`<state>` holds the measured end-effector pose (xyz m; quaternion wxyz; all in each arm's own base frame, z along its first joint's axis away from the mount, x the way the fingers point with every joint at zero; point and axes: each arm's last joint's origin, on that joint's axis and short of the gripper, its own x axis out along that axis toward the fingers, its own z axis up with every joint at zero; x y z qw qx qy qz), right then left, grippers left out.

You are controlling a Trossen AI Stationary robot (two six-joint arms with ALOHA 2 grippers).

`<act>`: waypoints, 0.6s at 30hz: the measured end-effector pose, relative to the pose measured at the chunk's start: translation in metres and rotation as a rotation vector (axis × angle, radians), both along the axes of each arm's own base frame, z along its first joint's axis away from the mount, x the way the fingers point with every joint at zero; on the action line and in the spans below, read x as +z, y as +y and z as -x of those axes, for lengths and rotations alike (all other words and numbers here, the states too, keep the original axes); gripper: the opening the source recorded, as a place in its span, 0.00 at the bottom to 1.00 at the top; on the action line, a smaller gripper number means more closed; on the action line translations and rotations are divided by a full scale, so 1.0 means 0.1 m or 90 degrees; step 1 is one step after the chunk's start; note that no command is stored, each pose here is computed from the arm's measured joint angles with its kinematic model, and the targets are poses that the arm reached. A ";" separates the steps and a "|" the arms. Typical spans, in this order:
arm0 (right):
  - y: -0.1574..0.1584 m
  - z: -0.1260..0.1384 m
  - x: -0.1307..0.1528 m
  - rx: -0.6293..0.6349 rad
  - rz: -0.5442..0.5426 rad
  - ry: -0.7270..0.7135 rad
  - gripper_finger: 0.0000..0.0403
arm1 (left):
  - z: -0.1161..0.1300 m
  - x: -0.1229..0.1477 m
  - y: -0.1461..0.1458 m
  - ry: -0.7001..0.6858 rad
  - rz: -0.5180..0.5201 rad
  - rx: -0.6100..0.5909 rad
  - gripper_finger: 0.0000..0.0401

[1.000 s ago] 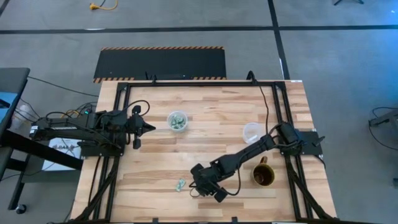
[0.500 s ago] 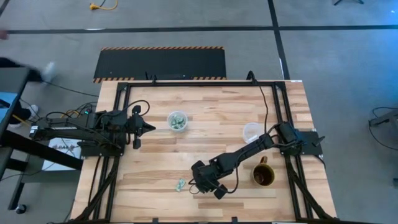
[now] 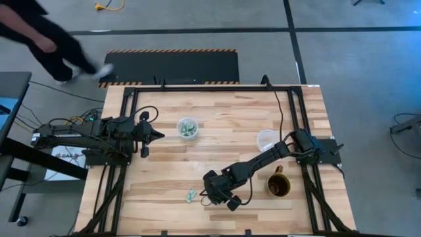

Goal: Pick and place Stevia / Truvia into bins
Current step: Put the white stevia packet into the left transparent container

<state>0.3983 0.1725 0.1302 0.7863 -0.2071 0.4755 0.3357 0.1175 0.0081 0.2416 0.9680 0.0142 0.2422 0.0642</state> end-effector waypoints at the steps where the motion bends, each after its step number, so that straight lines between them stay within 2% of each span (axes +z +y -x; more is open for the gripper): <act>1: 0.00 0.00 0.00 0.000 0.000 0.001 0.26 | 0.00 0.00 0.00 0.000 0.000 0.000 0.00; 10: -0.03 0.01 -0.01 -0.008 0.002 0.014 0.14 | 0.00 0.00 0.00 0.000 0.000 0.000 0.00; 15: -0.08 -0.02 0.00 -0.016 0.001 0.013 0.03 | 0.00 0.00 0.00 0.000 0.000 0.000 0.00; 18: -0.09 -0.02 0.03 -0.019 0.008 0.016 0.02 | 0.00 0.00 0.00 0.000 0.000 0.000 0.00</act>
